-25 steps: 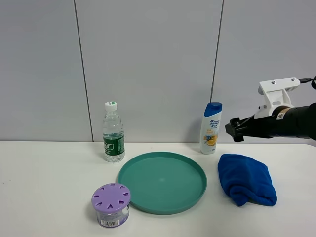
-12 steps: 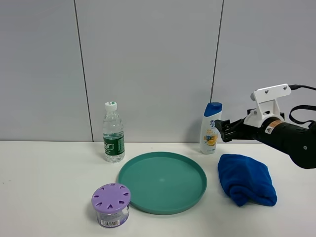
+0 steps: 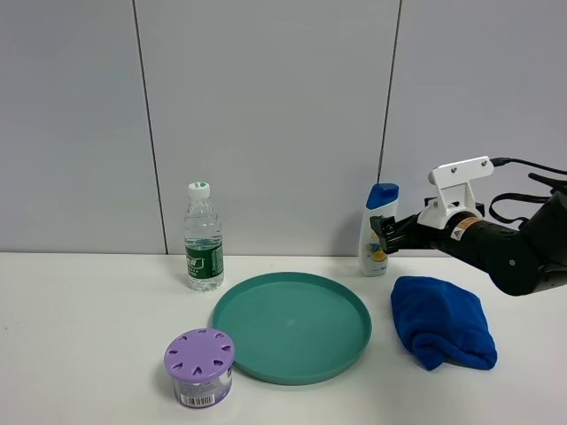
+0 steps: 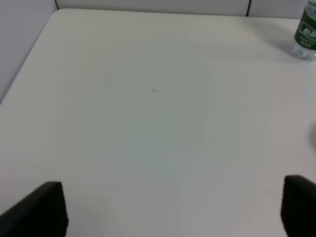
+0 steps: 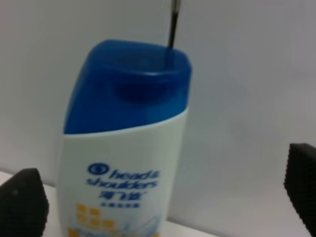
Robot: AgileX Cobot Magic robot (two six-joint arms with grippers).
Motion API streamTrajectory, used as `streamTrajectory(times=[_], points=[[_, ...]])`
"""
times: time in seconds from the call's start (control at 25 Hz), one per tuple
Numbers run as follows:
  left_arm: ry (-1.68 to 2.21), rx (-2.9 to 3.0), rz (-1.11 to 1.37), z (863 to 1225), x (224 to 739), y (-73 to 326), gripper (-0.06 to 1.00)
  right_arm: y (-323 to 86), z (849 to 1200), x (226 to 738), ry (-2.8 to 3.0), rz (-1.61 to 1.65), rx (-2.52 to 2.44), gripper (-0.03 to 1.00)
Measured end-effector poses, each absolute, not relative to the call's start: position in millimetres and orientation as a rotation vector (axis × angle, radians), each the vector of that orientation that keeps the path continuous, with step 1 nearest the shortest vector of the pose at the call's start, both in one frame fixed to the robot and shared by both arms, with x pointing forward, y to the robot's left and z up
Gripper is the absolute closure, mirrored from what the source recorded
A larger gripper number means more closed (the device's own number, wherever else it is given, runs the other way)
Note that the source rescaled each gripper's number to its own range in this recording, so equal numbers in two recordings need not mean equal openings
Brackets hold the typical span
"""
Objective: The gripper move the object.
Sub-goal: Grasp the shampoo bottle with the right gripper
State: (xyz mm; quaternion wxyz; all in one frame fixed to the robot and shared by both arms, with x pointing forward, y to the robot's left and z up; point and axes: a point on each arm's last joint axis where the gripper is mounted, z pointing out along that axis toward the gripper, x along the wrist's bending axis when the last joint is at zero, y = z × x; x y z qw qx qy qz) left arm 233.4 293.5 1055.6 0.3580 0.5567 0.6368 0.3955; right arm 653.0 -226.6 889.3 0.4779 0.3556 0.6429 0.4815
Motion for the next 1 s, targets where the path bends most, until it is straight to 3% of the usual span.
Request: streamTrajectory(times=[0.4, 1.0], points=[[1.643, 1.437, 1.021, 1055.6, 233.4, 293.5, -0.06, -205.1, 868.6, 667.0, 1.602, 1.24, 0.887, -0.03], [1.643, 1.437, 1.021, 1055.6, 233.4, 293.5, -0.06, -204.0, 859.3, 678.7, 1.573, 1.239, 0.912, -0.03]])
